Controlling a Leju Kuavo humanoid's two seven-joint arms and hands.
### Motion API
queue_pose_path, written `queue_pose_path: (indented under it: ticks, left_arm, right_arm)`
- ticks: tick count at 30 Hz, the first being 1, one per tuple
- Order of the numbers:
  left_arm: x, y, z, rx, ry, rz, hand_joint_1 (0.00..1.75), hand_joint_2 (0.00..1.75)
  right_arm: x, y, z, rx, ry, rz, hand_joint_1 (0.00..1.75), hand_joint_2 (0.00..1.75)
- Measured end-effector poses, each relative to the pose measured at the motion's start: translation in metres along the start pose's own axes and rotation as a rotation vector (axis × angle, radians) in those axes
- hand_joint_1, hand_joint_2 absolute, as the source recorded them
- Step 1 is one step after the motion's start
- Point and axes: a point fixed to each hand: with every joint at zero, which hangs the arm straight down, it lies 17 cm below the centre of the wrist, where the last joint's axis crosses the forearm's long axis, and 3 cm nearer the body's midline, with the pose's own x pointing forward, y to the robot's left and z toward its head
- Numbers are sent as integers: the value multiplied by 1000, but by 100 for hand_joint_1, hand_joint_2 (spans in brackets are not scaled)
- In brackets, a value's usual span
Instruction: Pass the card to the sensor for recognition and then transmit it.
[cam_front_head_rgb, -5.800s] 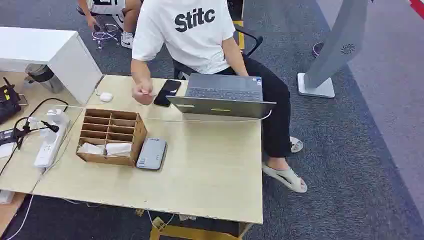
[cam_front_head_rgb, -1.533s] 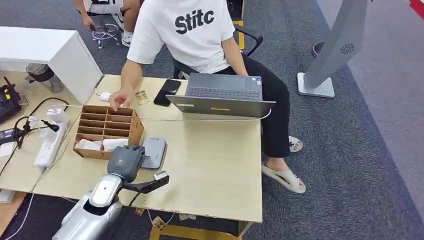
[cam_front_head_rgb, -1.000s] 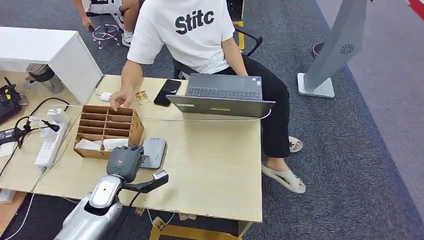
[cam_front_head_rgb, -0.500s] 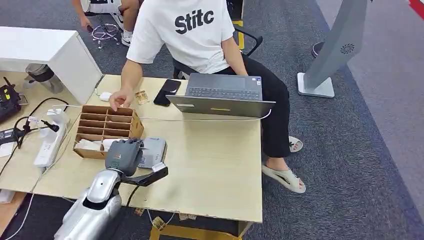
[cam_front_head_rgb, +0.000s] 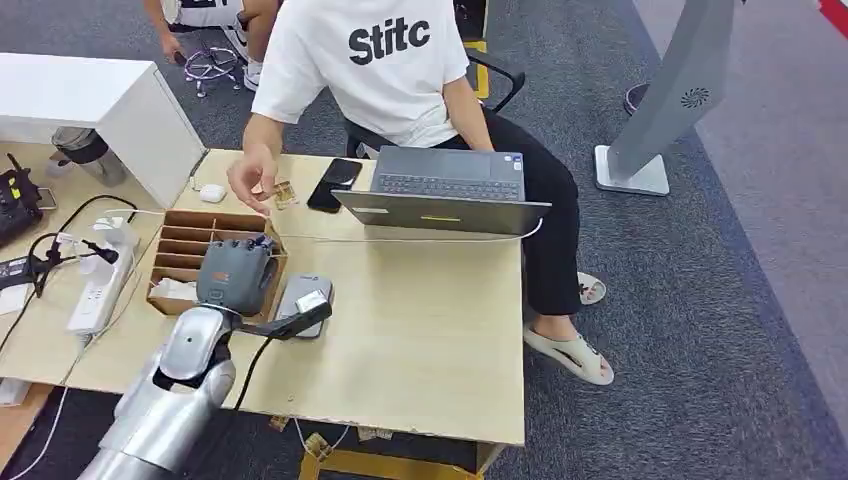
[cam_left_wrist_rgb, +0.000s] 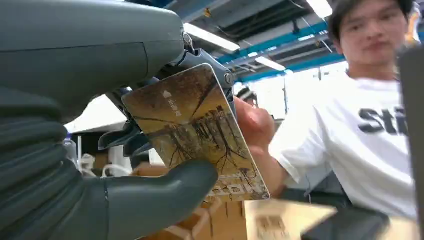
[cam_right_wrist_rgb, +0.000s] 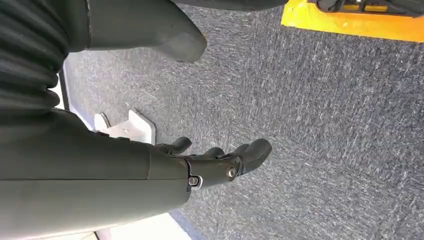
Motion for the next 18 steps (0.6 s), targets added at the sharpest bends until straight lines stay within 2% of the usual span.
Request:
queue_pose_path:
  ticks: [7,12,18]
  left_arm:
    - [-48,48,-35,79,74,-25,175,175]
    - [-66,60,-37,101,93,-53,175,175]
    - [-70,62,-34,116,97,-61,175,175]
  right_arm:
    - [0,0,0,1,-2,9,0,175]
    - [1,0,0,8,-18,12,0,175]
    - [1,-1,-1,7,-18,16,0,175]
